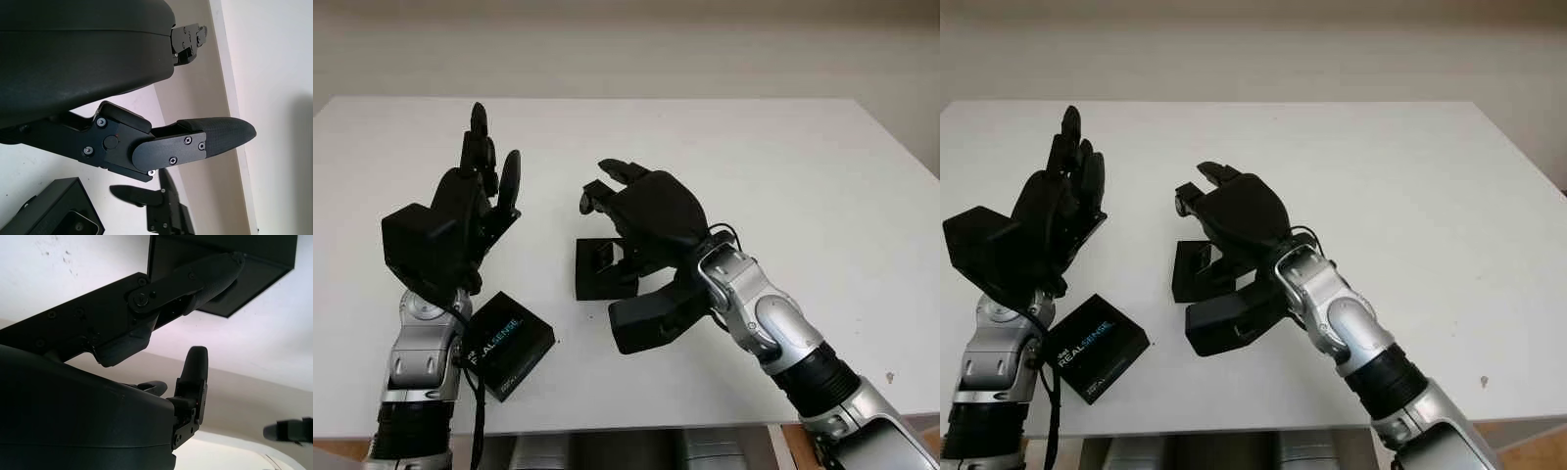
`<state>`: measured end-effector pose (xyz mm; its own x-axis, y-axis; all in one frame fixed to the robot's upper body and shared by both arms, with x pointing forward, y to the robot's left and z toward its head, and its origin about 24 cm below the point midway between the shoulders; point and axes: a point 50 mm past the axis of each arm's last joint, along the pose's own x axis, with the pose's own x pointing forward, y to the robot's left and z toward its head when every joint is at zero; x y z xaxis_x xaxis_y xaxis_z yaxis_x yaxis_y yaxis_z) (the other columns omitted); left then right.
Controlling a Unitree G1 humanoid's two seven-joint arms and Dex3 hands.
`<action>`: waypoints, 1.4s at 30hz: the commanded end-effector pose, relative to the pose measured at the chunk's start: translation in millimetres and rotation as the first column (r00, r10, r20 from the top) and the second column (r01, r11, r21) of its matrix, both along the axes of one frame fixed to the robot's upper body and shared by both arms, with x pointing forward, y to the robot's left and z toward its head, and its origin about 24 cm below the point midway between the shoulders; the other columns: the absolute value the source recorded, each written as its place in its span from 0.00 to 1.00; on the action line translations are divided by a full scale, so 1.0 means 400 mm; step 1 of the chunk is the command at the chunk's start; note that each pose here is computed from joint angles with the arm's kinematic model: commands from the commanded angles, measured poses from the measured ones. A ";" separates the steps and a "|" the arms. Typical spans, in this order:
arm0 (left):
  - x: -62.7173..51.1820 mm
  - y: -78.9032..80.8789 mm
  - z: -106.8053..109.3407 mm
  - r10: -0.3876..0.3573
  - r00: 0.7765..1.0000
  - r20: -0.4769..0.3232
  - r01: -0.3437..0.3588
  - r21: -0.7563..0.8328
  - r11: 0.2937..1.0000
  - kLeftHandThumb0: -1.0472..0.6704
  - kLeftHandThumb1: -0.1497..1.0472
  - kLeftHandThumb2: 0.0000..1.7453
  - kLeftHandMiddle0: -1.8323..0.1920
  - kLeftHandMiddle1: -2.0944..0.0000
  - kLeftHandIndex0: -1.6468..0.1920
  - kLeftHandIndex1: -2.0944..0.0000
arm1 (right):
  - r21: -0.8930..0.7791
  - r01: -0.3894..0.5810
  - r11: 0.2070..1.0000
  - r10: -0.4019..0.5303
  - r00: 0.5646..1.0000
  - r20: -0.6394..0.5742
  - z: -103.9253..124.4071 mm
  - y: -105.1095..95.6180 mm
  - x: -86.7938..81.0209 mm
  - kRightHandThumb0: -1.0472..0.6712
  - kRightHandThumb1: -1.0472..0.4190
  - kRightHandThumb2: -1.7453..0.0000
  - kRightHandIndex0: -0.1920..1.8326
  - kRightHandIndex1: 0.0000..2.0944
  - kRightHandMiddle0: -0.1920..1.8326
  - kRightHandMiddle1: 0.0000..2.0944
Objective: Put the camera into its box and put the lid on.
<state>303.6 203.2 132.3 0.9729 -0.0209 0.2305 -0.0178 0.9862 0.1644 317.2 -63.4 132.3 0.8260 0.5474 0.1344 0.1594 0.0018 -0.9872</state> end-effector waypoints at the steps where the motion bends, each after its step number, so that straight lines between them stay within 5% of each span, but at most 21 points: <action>1: -0.003 -0.005 0.009 -0.004 1.000 0.022 0.004 -0.003 1.000 0.13 1.00 0.34 1.00 1.00 1.00 1.00 | -0.002 0.000 1.000 0.000 1.000 0.013 0.002 0.005 0.007 0.11 0.06 0.97 0.29 0.05 0.15 0.70; 42: -0.005 0.001 0.012 0.003 1.000 0.029 -0.003 -0.001 1.000 0.15 1.00 0.36 1.00 1.00 1.00 1.00 | -0.142 0.008 0.990 -0.008 1.000 0.001 -0.035 -0.004 0.006 0.15 0.08 0.97 0.35 0.09 0.29 0.58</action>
<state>303.3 203.4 133.0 0.9717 -0.0195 0.2353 -0.0183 0.9874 0.1573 318.9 -62.6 120.5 0.8241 0.5617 0.0730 0.1609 -0.1086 -0.9810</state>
